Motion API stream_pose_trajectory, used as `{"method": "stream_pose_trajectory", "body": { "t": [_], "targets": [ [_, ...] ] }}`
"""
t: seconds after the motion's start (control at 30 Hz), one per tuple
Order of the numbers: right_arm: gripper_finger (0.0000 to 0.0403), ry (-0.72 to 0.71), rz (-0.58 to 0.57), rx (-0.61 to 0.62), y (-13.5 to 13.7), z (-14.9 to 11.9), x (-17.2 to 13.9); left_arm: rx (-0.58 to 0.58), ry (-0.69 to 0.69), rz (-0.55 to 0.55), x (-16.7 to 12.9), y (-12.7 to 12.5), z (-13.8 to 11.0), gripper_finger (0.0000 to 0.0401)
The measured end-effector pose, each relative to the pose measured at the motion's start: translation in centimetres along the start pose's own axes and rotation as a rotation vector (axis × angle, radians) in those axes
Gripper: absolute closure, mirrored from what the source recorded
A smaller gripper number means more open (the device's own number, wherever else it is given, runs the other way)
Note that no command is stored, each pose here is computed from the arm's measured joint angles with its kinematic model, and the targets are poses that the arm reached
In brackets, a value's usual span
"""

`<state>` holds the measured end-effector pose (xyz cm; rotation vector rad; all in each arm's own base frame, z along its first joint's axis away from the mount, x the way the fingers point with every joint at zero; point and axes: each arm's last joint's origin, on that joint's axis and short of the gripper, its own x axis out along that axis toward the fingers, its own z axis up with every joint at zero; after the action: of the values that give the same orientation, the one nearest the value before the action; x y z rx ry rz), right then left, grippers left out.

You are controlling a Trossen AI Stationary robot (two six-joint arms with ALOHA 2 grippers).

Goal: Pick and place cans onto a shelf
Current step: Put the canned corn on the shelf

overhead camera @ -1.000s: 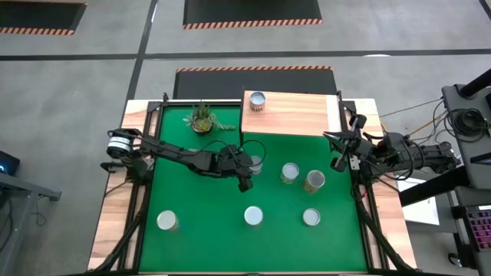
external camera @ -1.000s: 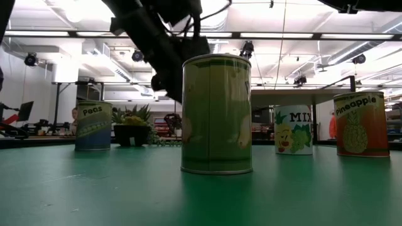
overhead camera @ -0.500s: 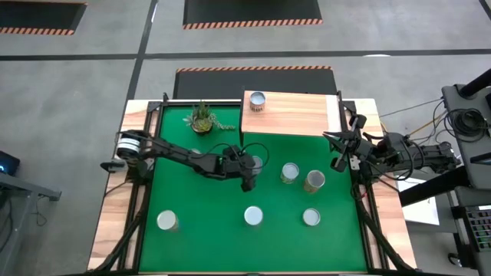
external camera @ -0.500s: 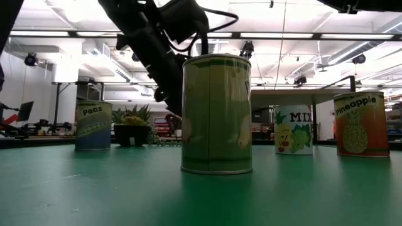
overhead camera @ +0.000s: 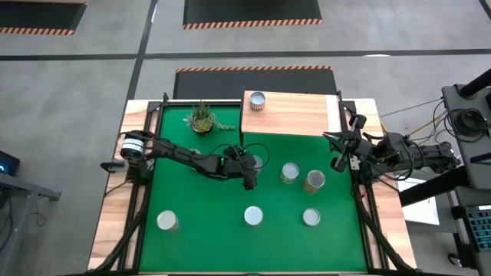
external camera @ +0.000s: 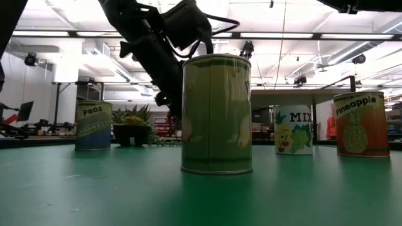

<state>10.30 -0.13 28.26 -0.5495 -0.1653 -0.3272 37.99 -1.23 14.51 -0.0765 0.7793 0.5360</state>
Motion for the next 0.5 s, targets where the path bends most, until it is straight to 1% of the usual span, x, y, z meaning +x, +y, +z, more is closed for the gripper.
{"method": "stream_pose_trajectory", "body": {
  "t": [0.3, 0.4, 0.5],
  "targets": [
    [0.039, 0.0, 0.0, 0.0, 0.0, 0.0, 0.0, -0.004, 0.0, 0.0, -0.01, 0.0, -0.02, 0.0121],
    [0.039, 0.0, 0.0, 0.0, 0.0, 0.0, 0.0, -0.002, -0.001, -0.001, -0.09, -0.01, 0.02, 0.0131],
    [0.039, 0.0, 0.0, 0.0, 0.0, 0.0, 0.0, 0.008, -0.003, -0.004, -0.24, -0.03, 0.08, 0.0132]
  ]
}}
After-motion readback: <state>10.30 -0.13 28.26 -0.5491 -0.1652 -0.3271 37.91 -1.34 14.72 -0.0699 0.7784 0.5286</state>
